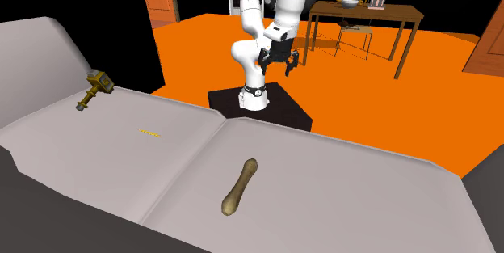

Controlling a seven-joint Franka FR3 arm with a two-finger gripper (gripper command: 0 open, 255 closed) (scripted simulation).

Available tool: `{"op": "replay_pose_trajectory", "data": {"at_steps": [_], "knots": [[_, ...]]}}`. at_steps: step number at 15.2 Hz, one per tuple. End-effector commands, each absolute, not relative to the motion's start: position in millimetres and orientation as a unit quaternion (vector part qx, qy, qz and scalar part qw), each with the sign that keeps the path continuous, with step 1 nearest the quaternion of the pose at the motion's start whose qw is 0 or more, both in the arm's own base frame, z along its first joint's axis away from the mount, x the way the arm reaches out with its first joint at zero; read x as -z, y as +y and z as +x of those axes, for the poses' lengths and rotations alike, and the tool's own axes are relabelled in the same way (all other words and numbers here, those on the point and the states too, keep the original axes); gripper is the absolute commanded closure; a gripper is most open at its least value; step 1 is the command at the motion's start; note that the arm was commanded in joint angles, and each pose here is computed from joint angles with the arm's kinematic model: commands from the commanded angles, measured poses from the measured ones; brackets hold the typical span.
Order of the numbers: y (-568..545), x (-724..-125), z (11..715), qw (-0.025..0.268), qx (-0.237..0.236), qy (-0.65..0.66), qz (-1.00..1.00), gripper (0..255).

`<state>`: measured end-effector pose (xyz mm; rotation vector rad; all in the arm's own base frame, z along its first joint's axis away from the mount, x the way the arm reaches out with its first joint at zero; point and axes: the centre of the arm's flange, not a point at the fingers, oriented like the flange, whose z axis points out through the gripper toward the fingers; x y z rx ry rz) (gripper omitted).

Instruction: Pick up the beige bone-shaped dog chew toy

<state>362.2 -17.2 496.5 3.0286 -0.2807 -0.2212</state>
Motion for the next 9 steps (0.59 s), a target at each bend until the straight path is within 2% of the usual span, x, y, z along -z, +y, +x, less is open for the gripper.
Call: {"op": "replay_pose_trajectory", "data": {"at_steps": [1,9], "knots": [[-23.4,-480.5,385.5,0.048,0.068,-0.106,0.991,0],[-68.1,-428.4,461.9,0.056,0.056,-0.163,0.983,0]]}}
